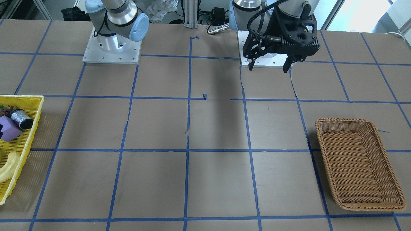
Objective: Transfer tape with both arms
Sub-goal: 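Reach the right gripper into the yellow tray and grasp the yellow tape roll, then lift the tape roll with the right gripper and carry it toward the table center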
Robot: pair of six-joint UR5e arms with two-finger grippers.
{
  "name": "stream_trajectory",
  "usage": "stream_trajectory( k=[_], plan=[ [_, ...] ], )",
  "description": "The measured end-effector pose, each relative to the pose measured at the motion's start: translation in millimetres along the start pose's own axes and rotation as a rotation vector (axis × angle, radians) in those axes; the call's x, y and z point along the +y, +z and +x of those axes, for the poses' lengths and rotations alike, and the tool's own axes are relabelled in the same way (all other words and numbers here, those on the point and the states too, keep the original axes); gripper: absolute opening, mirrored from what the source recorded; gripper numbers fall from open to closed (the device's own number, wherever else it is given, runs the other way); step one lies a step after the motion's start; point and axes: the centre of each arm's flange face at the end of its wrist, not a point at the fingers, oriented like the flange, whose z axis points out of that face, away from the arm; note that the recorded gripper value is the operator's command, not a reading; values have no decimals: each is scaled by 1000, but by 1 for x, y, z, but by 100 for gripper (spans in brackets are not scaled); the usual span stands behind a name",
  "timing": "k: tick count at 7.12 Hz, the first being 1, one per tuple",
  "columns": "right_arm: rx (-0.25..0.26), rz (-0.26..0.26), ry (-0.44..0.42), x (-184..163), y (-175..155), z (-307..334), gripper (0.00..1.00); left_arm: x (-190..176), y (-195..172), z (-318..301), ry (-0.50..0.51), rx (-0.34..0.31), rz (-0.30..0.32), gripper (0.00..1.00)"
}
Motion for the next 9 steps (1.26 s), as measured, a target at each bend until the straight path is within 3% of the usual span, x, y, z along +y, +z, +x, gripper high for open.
stream_trajectory(
  k=[3, 4, 5, 6, 7, 9],
  plan=[
    [7, -6, -24, -20, 100, 50, 100, 0, 0, 0, 0, 0, 0, 100],
    [1, -22, -23, -21, 120, 53, 79, 0, 0, 0, 0, 0, 0, 100],
    [-5, -34, -20, -21, 131, 56, 17, 0, 0, 0, 0, 0, 0, 100],
    [-7, -47, -15, -19, 139, 61, 0, 0, 0, 0, 1, 0, 0, 23],
    [-6, -59, -10, -16, 142, 66, 0, -1, 0, 0, 22, 1, 5, 99],
    [17, -80, -14, -13, 140, 72, 0, -2, -2, -1, 75, -2, 19, 100]
  ],
)
